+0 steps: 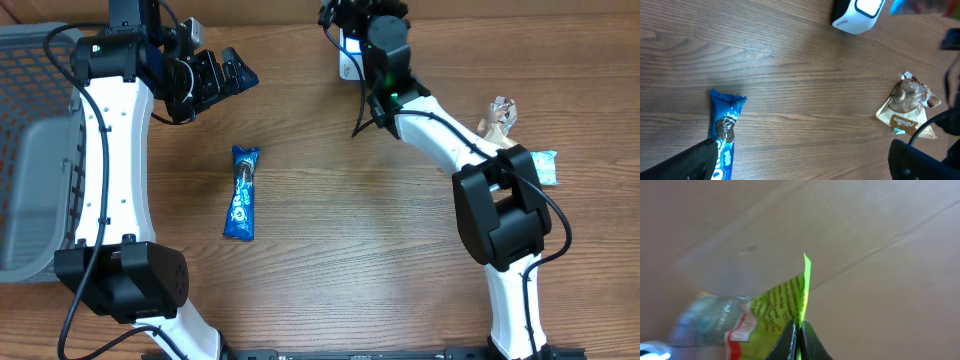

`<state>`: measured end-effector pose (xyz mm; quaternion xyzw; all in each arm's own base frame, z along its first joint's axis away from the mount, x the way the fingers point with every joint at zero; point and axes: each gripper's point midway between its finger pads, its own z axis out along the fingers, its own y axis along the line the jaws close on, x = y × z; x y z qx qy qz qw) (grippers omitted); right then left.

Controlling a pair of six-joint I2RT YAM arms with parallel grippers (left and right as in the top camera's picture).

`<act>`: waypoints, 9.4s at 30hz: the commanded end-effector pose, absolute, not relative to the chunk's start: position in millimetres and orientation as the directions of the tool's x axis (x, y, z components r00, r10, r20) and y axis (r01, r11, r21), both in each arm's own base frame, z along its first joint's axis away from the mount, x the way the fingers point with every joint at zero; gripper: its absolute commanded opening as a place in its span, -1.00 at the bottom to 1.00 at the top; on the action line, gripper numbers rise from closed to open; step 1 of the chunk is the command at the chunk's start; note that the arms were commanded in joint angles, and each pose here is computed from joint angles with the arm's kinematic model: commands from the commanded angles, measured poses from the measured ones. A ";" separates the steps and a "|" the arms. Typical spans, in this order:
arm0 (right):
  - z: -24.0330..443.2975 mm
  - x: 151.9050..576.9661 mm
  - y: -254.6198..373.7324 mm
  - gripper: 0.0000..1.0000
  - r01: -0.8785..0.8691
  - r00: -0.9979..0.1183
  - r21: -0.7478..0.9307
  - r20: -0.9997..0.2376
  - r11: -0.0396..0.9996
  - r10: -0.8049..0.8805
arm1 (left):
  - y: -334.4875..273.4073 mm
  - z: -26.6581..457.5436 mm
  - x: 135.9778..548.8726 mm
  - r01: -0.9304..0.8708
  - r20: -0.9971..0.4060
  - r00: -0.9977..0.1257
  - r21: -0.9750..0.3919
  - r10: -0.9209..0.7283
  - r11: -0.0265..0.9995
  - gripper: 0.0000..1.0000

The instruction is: Scan the item barcode

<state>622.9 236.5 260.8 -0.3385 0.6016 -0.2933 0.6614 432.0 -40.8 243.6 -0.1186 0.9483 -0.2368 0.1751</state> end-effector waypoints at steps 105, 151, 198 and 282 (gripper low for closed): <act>225.1 451.9 53.7 0.30 0.113 -0.836 0.528 -0.408 0.842 0.368 | -44.5 251.5 435.1 -0.133 -0.291 -0.904 -0.502 -0.312 0.854 1.00; 38.1 343.1 428.9 -0.71 -0.436 -0.877 0.379 -0.385 0.816 -0.289 | 47.5 260.8 449.9 -0.343 -0.301 -0.768 -0.553 -0.566 0.760 1.00; 75.0 361.2 278.2 -0.23 -0.228 -0.943 -0.100 -0.225 0.968 -0.246 | 69.3 258.8 457.3 -0.383 -0.376 -0.728 -0.471 -0.573 0.795 1.00; 209.3 282.6 308.6 -0.92 -0.543 -0.741 0.834 -0.420 0.099 -0.523 | 69.3 258.8 457.3 -0.383 -0.376 -0.728 -0.471 -0.573 0.795 1.00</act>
